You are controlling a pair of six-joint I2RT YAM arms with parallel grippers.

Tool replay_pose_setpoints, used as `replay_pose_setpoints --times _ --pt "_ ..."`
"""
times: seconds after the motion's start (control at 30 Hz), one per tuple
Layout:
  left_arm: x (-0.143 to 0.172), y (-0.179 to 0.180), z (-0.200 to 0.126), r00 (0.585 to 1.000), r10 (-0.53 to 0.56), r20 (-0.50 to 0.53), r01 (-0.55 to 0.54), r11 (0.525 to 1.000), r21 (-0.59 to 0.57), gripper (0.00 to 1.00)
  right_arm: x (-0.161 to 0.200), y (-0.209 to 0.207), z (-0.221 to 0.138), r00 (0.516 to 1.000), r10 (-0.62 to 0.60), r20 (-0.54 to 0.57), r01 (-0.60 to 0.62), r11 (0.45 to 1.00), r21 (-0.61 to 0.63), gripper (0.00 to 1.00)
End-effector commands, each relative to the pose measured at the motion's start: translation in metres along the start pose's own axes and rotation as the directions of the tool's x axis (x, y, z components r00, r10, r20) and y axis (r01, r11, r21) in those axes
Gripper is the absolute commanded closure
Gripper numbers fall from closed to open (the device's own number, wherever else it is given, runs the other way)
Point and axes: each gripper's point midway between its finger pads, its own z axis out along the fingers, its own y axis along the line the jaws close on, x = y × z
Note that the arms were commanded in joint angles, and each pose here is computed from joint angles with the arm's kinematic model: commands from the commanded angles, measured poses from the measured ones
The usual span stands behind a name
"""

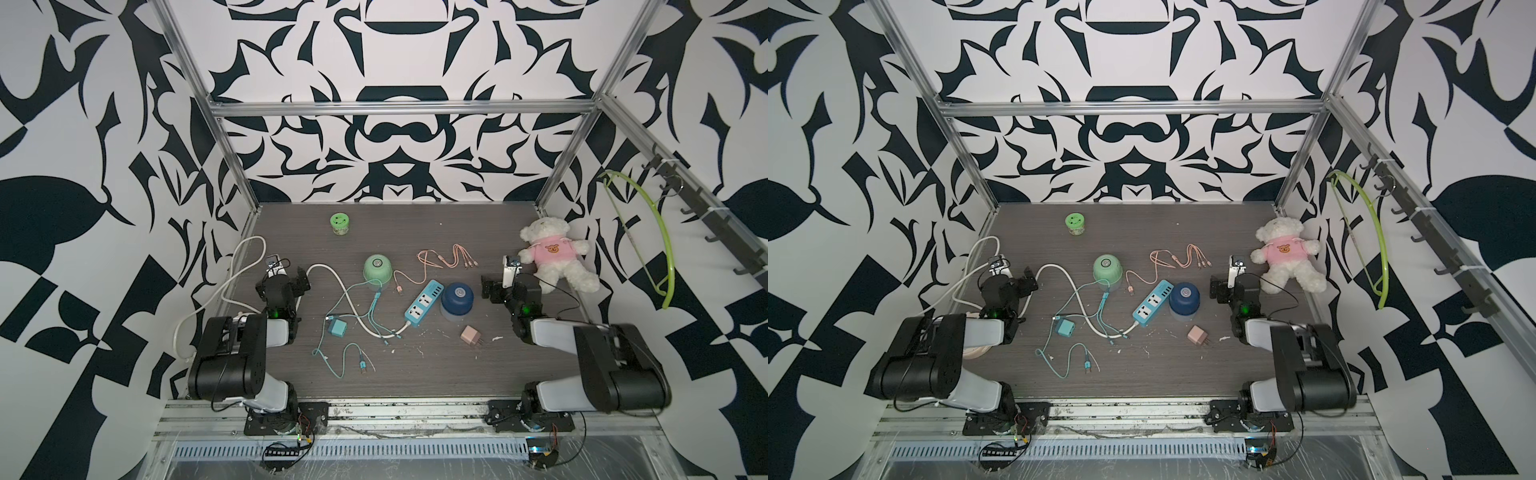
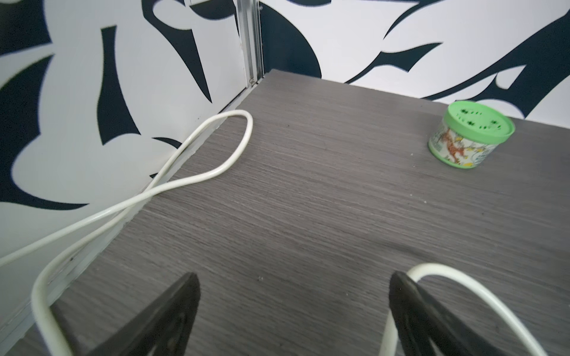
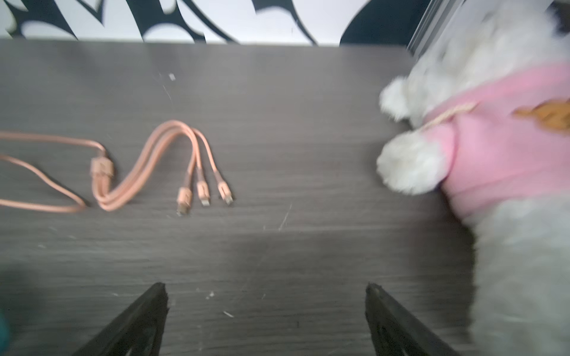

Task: Charge the cordless meat grinders
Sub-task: Pick up the plug from the center of the board.

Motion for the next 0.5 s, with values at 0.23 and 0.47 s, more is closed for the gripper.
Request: replay_pose_setpoints --times 0.23,0.47 --pt "-0.047 -0.036 -0.070 0.961 -0.138 -0.239 0.182 0.969 0.170 0.00 -0.036 0.003 -0.110 0.939 0.341 0.039 -0.338 0.939 -0.055 0.08" --pt "-0.011 -0.098 -0.139 0.848 -0.016 -0.530 0.191 0.942 0.276 0.02 -0.007 0.029 -0.144 0.824 0.520 -0.225 -0.549 0.831 -0.088 0.16"
